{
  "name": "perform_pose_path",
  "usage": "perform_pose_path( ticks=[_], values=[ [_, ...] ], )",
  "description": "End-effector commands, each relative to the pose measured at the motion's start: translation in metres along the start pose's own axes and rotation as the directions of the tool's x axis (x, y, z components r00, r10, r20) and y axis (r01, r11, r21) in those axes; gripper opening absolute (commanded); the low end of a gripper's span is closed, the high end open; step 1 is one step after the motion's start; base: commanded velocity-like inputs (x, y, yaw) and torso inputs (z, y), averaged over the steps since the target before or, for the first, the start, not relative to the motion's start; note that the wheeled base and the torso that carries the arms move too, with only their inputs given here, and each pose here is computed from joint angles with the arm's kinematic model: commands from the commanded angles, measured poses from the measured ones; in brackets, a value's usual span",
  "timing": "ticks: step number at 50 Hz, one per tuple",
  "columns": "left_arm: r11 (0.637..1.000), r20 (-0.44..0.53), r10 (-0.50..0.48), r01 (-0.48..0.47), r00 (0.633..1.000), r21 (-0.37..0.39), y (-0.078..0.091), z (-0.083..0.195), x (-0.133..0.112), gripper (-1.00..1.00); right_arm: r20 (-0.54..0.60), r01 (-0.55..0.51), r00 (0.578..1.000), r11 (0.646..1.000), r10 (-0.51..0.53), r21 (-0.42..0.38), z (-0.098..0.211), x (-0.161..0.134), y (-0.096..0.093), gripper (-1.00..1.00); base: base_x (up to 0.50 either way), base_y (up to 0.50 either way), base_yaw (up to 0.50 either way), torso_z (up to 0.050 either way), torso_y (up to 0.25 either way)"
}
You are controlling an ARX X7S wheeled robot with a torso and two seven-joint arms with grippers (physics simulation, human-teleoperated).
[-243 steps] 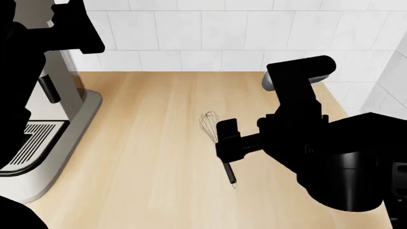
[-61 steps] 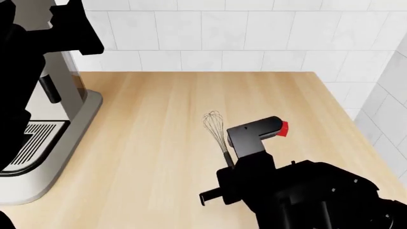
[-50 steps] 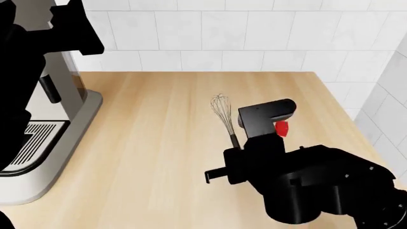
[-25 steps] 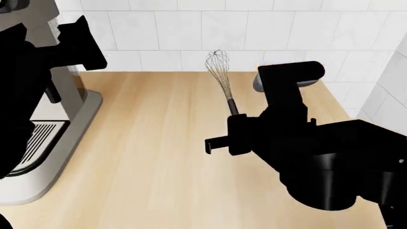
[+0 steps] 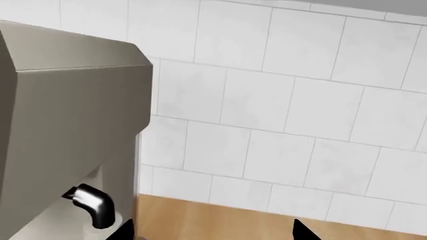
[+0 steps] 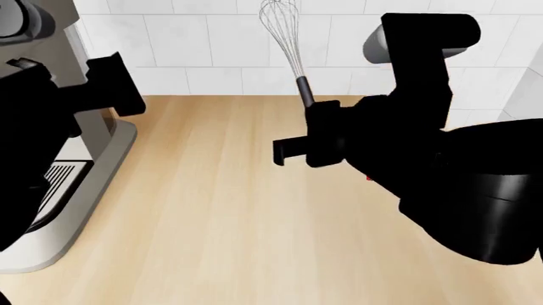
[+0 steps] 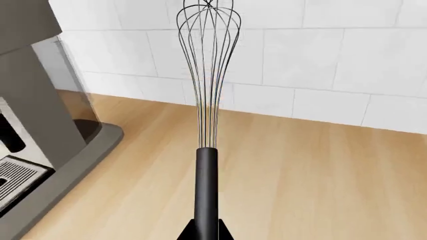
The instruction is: Pick the whisk from the counter and place it in the cabinet.
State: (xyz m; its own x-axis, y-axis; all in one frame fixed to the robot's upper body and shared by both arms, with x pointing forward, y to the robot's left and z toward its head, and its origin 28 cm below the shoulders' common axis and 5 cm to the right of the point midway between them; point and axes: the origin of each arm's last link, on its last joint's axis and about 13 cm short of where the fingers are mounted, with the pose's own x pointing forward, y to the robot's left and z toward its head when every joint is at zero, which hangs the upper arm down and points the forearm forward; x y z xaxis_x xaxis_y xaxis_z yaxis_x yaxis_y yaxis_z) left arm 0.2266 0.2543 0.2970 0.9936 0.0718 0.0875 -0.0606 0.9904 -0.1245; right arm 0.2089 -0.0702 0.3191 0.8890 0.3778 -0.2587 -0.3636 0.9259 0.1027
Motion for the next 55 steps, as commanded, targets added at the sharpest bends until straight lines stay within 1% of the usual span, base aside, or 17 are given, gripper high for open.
perform_pose_path(
  ticks=[1, 7, 12, 18, 27, 35, 46, 50, 55],
  values=[
    [1.0, -0.016, 0.003, -0.003, 1.0, -0.001, 0.0, -0.001, -0.002, 1.0, 0.111, -0.091, 0.99, 0.996, 0.092, -0.014, 0.016, -0.017, 0.002, -1.0, 0.0, 0.0, 0.0, 0.0, 0.0],
    [1.0, -0.016, 0.002, -0.002, 1.0, -0.001, 0.0, -0.001, -0.001, 1.0, 0.148, -0.119, 0.982, 0.993, 0.121, -0.018, 0.018, -0.019, 0.001, -1.0, 0.0, 0.0, 0.0, 0.0, 0.0],
    [1.0, -0.017, 0.001, -0.001, 1.0, -0.001, 0.0, -0.001, -0.001, 1.0, 0.182, -0.16, 0.971, 0.987, 0.157, -0.002, 0.022, -0.019, -0.001, -1.0, 0.0, 0.0, 0.0, 0.0, 0.0],
    [1.0, -0.017, 0.0, 0.0, 1.0, -0.001, 0.0, -0.001, 0.0, 1.0, 0.217, -0.179, 0.961, 0.984, 0.171, 0.015, 0.021, -0.018, -0.002, -1.0, 0.0, 0.0, 0.0, 0.0, 0.0],
    [1.0, -0.017, 0.0, 0.0, 1.0, -0.001, 0.0, -0.002, -0.001, 1.0, 0.268, -0.231, 0.936, 0.973, 0.226, -0.014, 0.019, -0.026, -0.001, -1.0, 0.0, 0.0, 0.0, 0.0, 0.0],
    [1.0, -0.026, 0.0, 0.0, 1.0, -0.011, -0.001, -0.003, 0.0, 1.0, 0.304, -0.257, 0.918, 0.966, 0.257, -0.038, 0.019, -0.028, -0.001, -1.0, 0.0, 0.0, 0.0, 0.0, 0.0],
    [1.0, -0.024, 0.001, -0.002, 1.0, -0.012, 0.0, -0.002, -0.001, 1.0, 0.322, -0.287, 0.9, 0.955, 0.295, -0.072, 0.02, -0.033, 0.002, -1.0, 0.0, 0.0, 0.0, 0.0, 0.0],
    [1.0, -0.022, 0.002, -0.002, 1.0, -0.012, 0.0, -0.002, -0.001, 1.0, 0.328, -0.302, 0.89, 0.949, 0.316, -0.094, 0.02, -0.034, 0.003, -1.0, 0.0, 0.0, 0.0, 0.0, 0.0],
    [1.0, -0.021, 0.003, -0.003, 1.0, -0.012, 0.0, -0.002, -0.001, 1.0, 0.362, -0.314, 0.868, 0.941, 0.34, -0.128, 0.023, -0.034, 0.004, -1.0, 0.0, 0.0, 0.0, 0.0, 0.0]
  ],
)
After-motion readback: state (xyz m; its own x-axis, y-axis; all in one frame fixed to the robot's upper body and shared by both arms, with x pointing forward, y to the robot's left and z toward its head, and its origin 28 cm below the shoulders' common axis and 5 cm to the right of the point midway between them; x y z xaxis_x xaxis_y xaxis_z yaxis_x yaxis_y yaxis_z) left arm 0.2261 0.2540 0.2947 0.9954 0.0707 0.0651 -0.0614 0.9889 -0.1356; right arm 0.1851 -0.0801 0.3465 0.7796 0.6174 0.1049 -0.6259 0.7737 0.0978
